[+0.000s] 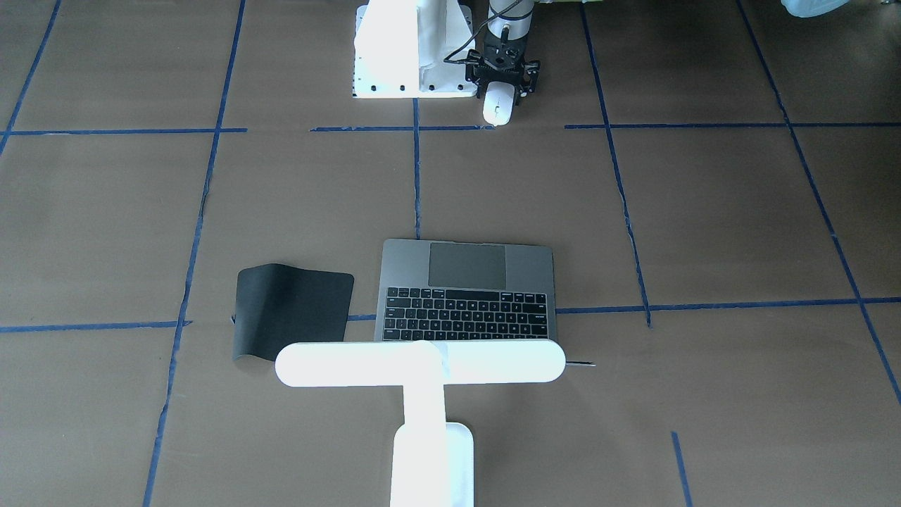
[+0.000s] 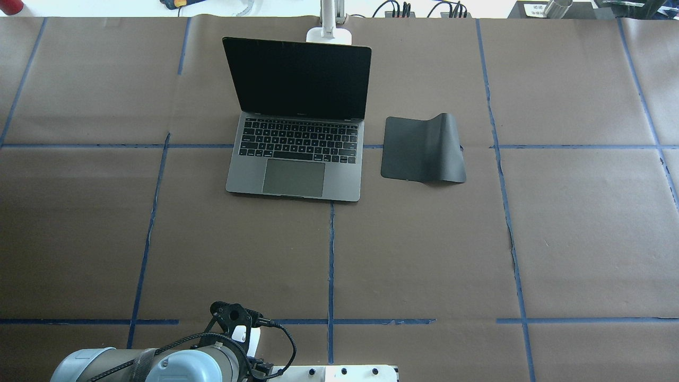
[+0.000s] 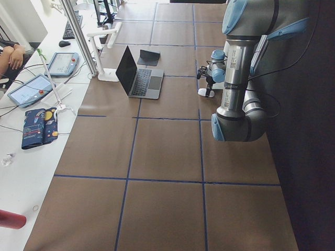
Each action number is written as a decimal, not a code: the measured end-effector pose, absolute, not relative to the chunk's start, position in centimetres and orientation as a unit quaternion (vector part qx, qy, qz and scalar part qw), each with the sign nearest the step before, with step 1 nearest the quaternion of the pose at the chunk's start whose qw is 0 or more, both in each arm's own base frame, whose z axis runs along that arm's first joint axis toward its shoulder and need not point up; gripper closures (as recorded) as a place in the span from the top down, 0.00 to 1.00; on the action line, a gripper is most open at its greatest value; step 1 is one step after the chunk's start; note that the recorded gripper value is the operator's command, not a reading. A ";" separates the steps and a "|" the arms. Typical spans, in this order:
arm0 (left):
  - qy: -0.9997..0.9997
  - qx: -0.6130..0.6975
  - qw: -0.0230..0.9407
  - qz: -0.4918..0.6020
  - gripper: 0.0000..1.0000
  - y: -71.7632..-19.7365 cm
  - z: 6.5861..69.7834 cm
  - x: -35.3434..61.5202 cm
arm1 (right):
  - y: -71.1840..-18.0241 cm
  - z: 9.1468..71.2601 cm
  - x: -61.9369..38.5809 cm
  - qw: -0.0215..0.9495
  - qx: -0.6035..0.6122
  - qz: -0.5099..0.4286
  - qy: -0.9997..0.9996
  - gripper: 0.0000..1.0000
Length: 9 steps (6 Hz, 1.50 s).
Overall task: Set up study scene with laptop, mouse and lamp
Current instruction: 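Grasp the white mouse with the left gripper, then carry the white mouse with the left gripper onto the mouse pad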
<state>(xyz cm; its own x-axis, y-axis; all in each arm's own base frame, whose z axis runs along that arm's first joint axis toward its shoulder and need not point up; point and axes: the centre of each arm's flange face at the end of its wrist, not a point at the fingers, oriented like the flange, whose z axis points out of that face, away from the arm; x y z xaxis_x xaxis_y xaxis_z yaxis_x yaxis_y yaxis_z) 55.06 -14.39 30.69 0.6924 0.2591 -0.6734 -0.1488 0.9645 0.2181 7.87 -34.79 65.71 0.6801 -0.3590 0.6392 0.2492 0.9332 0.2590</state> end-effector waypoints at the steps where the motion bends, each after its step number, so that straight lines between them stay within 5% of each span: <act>1: 0.376 0.074 0.917 0.111 0.23 -14.5 30.7 55.0 | -34.8 65.7 7.9 0.913 0.076 -0.166 -0.364 1.00; 9: 0.437 0.099 0.890 0.080 0.17 -25.4 22.5 50.4 | -33.7 66.7 7.8 0.914 0.063 -0.160 -0.367 1.00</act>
